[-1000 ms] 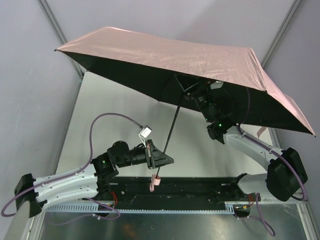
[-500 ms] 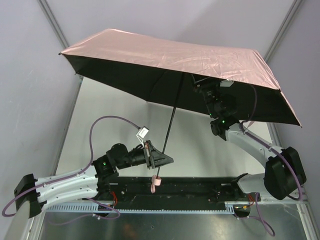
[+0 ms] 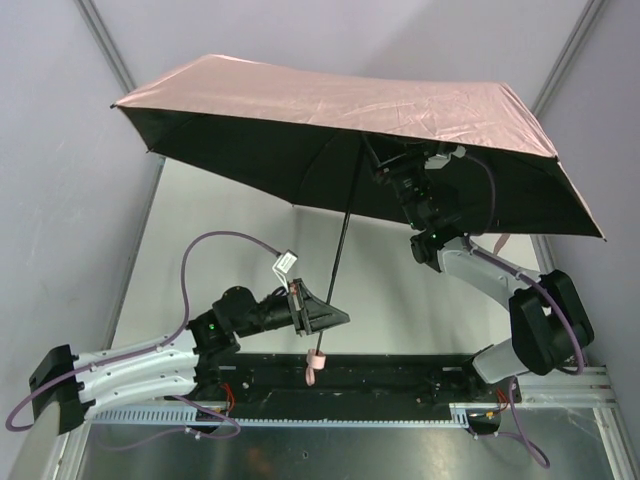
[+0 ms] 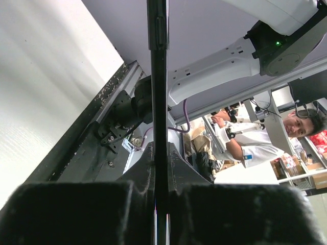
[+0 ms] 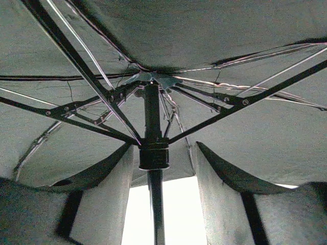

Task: Put away the umbrella

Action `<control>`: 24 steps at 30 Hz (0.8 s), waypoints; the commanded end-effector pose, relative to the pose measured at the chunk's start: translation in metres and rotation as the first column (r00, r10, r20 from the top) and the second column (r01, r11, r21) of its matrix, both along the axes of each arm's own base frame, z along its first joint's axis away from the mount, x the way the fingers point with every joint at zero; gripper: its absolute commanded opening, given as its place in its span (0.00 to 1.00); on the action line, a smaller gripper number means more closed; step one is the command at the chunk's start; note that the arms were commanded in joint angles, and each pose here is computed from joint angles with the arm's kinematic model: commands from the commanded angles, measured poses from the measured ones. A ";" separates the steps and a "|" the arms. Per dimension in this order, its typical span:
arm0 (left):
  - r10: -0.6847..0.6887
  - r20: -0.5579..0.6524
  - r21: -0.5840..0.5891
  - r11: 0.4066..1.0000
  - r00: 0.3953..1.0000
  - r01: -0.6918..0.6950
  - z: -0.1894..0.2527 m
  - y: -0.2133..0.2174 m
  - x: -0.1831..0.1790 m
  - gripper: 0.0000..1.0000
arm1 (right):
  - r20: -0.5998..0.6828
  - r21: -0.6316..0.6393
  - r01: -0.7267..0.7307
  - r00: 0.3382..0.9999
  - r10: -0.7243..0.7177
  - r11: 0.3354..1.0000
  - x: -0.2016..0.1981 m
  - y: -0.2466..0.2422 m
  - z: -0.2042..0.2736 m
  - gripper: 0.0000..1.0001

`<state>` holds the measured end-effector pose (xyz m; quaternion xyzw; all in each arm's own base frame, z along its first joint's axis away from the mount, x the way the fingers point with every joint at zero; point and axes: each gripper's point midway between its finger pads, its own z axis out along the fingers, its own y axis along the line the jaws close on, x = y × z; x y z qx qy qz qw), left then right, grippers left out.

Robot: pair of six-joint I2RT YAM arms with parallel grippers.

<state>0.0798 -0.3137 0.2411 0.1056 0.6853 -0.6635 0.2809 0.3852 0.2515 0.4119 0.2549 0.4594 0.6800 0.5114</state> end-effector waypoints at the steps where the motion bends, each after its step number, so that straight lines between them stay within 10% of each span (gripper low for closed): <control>1: -0.022 0.099 -0.143 0.989 0.995 0.036 0.041 0.001 -0.007 0.00 | 0.120 0.089 -0.059 0.992 0.048 0.994 -0.009 0.003 0.042 0.53; 12: -0.022 0.082 -0.149 0.988 0.996 0.035 0.038 0.001 -0.007 0.00 | 0.186 0.115 -0.088 0.980 0.066 0.989 -0.008 -0.003 0.058 0.47; 17: -0.010 0.078 -0.151 0.988 0.997 0.021 0.037 0.002 -0.005 0.00 | 0.236 0.111 -0.157 0.963 0.127 0.981 -0.016 0.002 0.060 0.04; 24: 0.068 0.115 -0.145 0.988 0.991 -0.051 0.052 0.002 0.011 0.00 | 0.248 0.071 -0.356 0.911 0.329 0.932 -0.043 0.019 0.037 0.00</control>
